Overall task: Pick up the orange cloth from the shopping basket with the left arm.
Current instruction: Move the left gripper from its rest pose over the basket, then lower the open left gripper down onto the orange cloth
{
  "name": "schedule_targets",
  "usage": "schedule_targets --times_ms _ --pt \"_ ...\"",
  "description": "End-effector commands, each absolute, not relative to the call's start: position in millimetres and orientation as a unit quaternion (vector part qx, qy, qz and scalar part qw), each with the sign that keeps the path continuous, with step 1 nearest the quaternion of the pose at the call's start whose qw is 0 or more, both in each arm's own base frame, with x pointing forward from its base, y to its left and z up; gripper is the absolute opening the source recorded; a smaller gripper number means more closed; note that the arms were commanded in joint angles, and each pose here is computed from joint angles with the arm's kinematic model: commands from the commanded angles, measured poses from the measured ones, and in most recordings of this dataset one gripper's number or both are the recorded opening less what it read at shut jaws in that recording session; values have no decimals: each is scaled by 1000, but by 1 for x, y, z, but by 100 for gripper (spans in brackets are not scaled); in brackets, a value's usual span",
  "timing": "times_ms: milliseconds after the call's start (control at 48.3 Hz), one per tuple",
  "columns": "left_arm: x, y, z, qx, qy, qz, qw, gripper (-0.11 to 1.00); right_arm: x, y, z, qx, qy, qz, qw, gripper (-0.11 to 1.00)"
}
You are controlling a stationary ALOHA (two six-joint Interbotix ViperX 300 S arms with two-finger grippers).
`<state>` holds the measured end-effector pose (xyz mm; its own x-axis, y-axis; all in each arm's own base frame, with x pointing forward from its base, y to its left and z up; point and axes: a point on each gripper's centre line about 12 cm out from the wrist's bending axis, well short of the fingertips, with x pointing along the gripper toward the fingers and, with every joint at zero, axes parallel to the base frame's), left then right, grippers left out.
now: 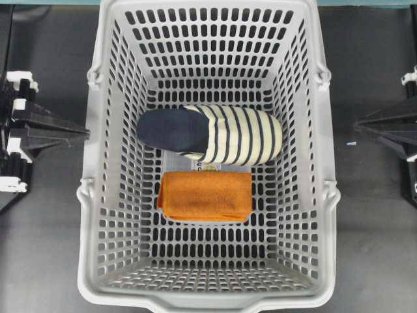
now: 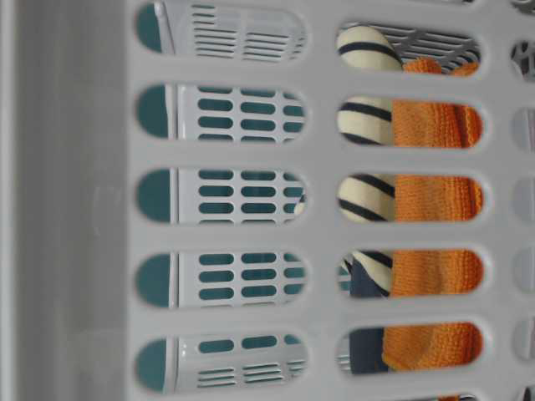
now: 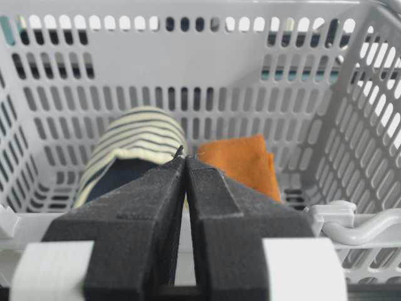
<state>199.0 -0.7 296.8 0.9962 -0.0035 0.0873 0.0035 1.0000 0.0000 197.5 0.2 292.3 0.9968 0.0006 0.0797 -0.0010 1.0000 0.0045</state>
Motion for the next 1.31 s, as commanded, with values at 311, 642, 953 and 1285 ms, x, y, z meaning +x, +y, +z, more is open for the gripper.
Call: schedule_targets --times_ms 311,642,953,1285 --pt "227 -1 356 -2 45 -1 999 1 198 2 298 34 -40 5 999 -1" --pt "290 -12 387 6 171 -15 985 1 193 0 294 34 -9 -1 999 -1" --pt "351 -31 376 17 320 -31 947 1 183 -3 294 34 13 -9 999 -1" --pt "397 -36 358 22 416 -26 909 7 180 -3 292 35 23 -9 999 -1"
